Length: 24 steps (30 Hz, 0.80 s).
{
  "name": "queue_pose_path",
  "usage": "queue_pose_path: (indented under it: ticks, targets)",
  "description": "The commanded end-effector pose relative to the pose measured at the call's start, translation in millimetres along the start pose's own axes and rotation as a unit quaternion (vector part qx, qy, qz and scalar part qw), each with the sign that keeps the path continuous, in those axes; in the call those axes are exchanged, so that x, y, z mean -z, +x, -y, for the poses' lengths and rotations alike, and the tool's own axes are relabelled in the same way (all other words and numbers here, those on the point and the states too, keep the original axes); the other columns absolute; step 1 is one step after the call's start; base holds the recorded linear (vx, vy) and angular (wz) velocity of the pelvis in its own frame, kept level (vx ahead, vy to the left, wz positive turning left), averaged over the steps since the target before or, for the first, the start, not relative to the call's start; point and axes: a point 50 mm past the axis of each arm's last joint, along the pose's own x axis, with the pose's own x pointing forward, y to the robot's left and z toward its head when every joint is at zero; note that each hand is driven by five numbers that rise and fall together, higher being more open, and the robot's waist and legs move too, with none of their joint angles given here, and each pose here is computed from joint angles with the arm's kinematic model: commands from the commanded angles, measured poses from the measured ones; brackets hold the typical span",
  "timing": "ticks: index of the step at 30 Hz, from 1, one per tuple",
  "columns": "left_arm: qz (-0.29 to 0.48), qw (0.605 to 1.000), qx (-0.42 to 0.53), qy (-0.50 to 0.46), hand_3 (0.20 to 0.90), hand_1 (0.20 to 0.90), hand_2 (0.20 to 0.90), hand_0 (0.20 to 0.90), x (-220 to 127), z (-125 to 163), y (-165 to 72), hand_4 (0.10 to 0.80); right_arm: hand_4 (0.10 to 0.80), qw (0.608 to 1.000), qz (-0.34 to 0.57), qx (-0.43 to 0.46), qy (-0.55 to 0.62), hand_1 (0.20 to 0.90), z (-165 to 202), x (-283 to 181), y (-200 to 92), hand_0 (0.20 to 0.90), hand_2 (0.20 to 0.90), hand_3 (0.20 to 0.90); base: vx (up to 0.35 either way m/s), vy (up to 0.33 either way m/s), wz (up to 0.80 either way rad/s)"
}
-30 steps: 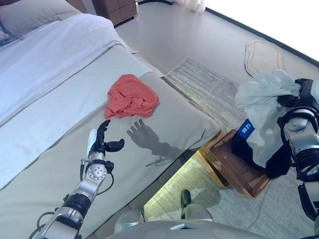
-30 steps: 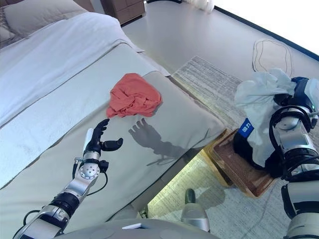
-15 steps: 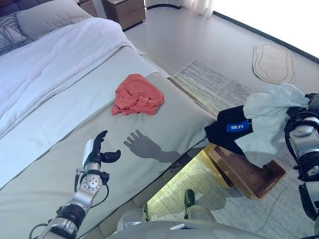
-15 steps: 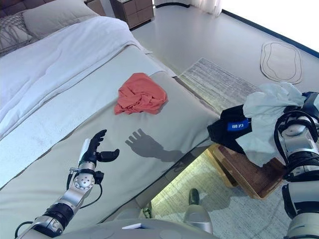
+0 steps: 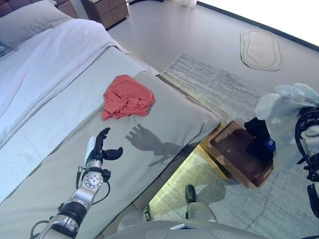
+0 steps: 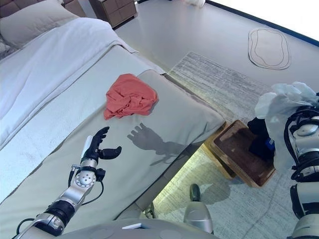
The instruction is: Pick up the clothes from the bed and place them into the basket
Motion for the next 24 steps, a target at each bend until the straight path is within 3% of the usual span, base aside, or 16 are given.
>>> queue_pose_path:
  ticks: [1,15,22,24]
  targets:
    - [0.108,0.994,-0.015,0.001,0.900,0.900,0.900,0.900,-43,-11,17,0.800,0.100,0.989,0.117,0.093,-0.002,0.300,67,-63,19,0.300,0.300,0.200,-0.050,-0.017,-0.05]
    - [0.125,0.992,-0.016,-0.015,0.900,0.900,0.900,0.900,-52,-10,18,0.800,0.100,0.994,0.097,0.049,-0.004,0.300,46,-51,18,0.300,0.300,0.200,-0.028,-0.019,-0.01]
    - [0.129,0.991,-0.014,-0.016,0.900,0.900,0.900,0.900,-52,-11,17,0.800,0.100,0.998,0.056,0.034,-0.022,0.300,29,-21,15,0.300,0.300,0.200,0.003,-0.011,0.03]
    - [0.128,0.992,-0.015,-0.015,0.900,0.900,0.900,0.900,-52,-12,17,0.800,0.158,0.998,0.055,0.036,-0.022,0.349,29,-20,15,0.349,0.349,0.258,0.000,0.000,0.00]
